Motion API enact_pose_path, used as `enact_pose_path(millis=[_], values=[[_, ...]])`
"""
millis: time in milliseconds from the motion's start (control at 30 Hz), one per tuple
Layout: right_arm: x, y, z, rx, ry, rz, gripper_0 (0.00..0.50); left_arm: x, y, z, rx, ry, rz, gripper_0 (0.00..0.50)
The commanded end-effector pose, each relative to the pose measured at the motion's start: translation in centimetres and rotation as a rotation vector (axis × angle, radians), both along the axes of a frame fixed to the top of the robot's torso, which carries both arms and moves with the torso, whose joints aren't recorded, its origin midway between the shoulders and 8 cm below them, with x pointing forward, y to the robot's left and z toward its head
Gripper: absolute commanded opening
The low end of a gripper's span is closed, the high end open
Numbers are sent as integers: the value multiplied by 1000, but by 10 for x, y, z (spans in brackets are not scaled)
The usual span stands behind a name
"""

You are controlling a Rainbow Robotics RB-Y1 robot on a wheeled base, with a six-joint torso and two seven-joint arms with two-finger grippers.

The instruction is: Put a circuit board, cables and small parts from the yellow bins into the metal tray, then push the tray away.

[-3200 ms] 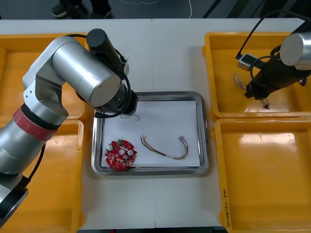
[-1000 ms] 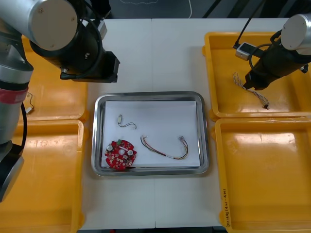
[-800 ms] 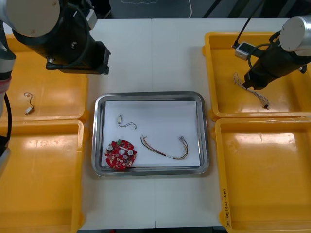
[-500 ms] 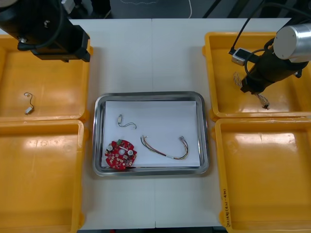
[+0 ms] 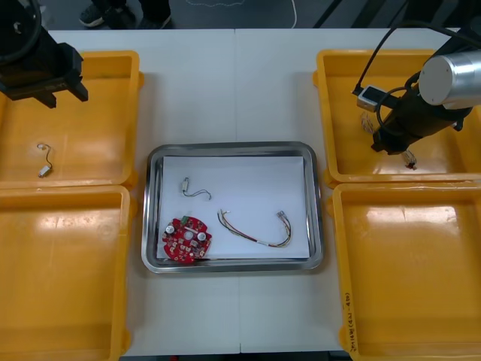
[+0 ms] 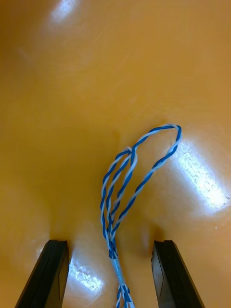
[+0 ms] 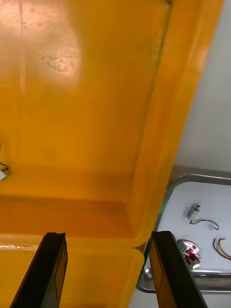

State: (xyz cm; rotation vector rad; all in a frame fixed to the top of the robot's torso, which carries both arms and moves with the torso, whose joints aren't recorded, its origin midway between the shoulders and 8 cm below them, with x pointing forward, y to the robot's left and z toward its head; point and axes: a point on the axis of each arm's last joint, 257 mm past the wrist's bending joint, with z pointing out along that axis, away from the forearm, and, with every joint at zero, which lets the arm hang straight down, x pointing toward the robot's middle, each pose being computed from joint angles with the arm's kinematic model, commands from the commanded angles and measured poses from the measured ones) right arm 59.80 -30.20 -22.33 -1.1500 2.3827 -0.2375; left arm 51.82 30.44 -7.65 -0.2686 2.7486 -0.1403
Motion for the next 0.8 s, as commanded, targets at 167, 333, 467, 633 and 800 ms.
enact_pose_path(millis=[167,333,467,633,800], values=[[-1,0,-7,-33,-4,33,500,21,59,30,112,-84,-147,500],[-2,-1,-11,-38,0,34,440,27,85,18,144,-80,-202,500],[-2,-3,-11,-43,0,28,110,28,105,6,179,-68,-253,500],[-2,-5,-11,-50,-3,24,0,28,121,-11,221,-50,-315,500],[-1,-6,-11,-51,-3,19,0,22,135,-21,270,-28,-375,500]])
